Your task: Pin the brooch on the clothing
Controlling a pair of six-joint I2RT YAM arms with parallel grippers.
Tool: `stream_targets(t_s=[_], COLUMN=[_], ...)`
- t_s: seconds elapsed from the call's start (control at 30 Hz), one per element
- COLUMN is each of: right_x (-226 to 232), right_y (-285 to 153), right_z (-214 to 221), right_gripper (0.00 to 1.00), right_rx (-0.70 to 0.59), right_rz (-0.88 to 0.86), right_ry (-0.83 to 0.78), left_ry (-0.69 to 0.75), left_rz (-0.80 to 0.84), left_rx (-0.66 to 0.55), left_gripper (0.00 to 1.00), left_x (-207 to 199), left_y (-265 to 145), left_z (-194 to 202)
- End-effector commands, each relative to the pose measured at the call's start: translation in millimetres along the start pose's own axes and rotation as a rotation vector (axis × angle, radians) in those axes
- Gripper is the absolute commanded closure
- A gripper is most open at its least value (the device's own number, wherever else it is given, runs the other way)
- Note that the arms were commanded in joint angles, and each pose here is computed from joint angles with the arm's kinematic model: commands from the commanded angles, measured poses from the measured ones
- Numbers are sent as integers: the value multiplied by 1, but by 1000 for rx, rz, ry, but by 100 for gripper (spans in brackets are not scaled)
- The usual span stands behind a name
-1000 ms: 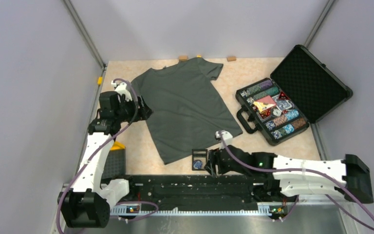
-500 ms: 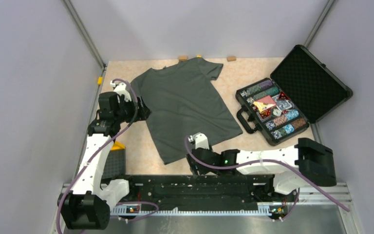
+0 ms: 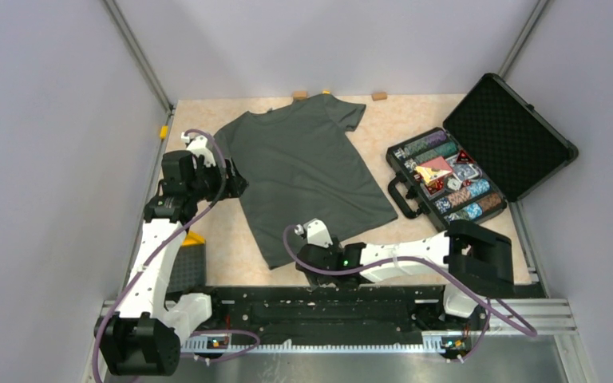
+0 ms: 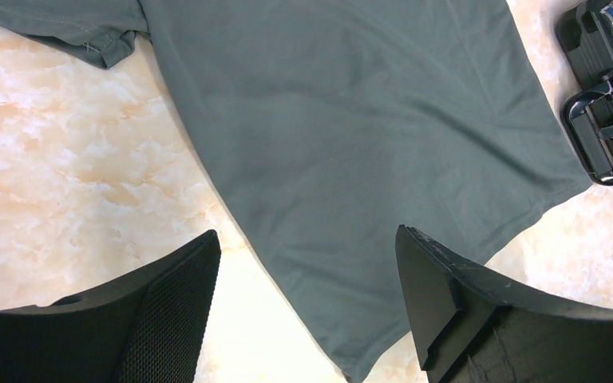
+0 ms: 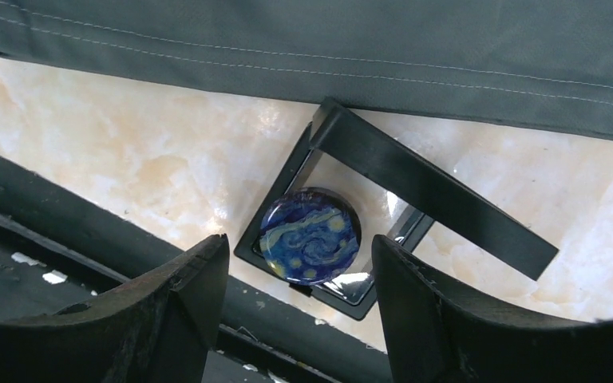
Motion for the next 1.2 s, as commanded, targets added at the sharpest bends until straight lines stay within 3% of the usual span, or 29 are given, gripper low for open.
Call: stream_targets(t_s=[0.0, 0.2, 0.73, 1.03, 1.17], right_x=[4, 7, 6, 22, 24], right_y=[-2, 1, -3, -40, -60], right_z=[-11, -10, -14, -42, -66], right_gripper=[33, 35, 58, 61, 61], right_rx=[-41, -37, -55, -137, -239], right_rz=[48, 37, 30, -147, -193], right_ry=[12, 5, 13, 30, -2], left_ry=[17, 17, 19, 45, -17], left_rz=[4, 2, 5, 104, 254], left_rx=[-24, -22, -25, -86, -111], left_gripper=[16, 16, 16, 16, 17], left_x=[-1, 0, -1, -18, -42], left_y=[0, 0, -1, -10, -16], left_z=[-7, -6, -7, -13, -11])
Point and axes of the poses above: each gripper's point midway between its finger pads, its own y axis out along the fingers, its own x axis along the line the jaws close on, z = x × y, the point moved 3 cm from there along -y, back along the fingers, and after that the axes turned 10 degrees about y, right-handed, at the moved point
